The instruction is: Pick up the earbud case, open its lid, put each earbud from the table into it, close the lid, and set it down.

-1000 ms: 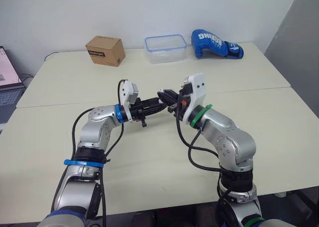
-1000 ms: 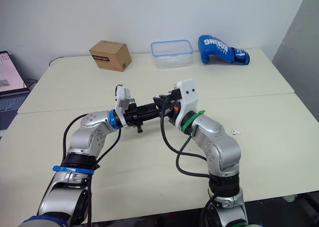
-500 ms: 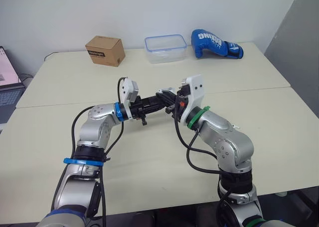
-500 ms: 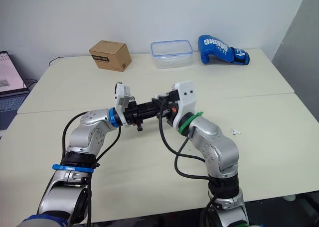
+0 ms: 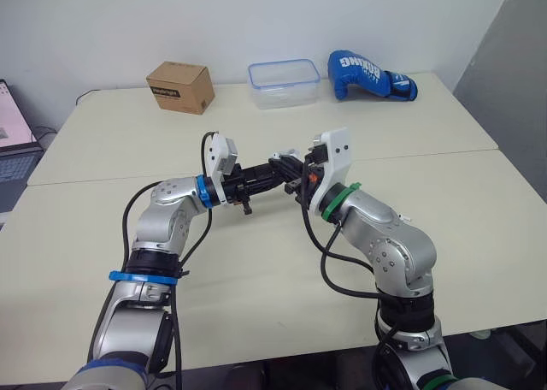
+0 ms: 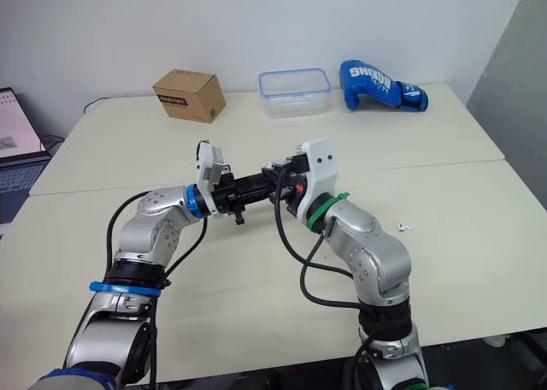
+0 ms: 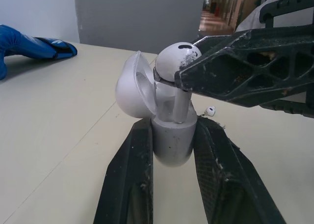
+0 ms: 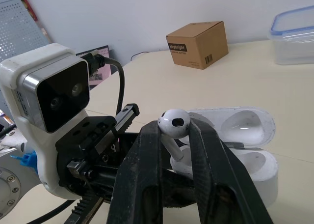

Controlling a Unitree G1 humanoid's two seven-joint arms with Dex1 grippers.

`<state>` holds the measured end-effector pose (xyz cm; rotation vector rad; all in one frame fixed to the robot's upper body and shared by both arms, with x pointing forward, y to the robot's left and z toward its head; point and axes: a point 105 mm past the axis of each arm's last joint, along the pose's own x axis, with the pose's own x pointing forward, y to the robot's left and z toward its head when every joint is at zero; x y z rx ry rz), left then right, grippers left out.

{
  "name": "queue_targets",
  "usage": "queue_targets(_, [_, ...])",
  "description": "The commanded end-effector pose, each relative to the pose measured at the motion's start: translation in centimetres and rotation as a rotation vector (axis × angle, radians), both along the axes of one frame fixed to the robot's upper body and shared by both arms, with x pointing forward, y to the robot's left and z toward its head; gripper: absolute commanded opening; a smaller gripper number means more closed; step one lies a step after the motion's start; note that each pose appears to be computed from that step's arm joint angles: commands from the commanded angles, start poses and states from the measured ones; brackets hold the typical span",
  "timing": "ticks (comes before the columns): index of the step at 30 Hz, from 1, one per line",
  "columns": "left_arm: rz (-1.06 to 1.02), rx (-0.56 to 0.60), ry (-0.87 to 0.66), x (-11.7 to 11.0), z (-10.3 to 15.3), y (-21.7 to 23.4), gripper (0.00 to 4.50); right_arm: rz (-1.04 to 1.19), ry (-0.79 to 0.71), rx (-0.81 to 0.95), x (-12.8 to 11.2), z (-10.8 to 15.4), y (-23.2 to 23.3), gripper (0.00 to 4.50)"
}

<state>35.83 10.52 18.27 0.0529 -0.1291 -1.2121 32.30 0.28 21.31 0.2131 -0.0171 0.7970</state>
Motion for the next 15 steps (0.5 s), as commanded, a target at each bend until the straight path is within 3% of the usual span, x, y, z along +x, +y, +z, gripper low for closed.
queue_targets(1, [0.011,-0.022,-0.079,-0.14,1.99,0.36,0.79,0.016,-0.029,0.008,-0.29,0.8,0.53,0.41])
queue_targets(15, [0.009,-0.019,-0.111,-0.42,2.49,-0.02,0.79,0.0,-0.009,-0.026,0.13,0.76,1.3,0.41])
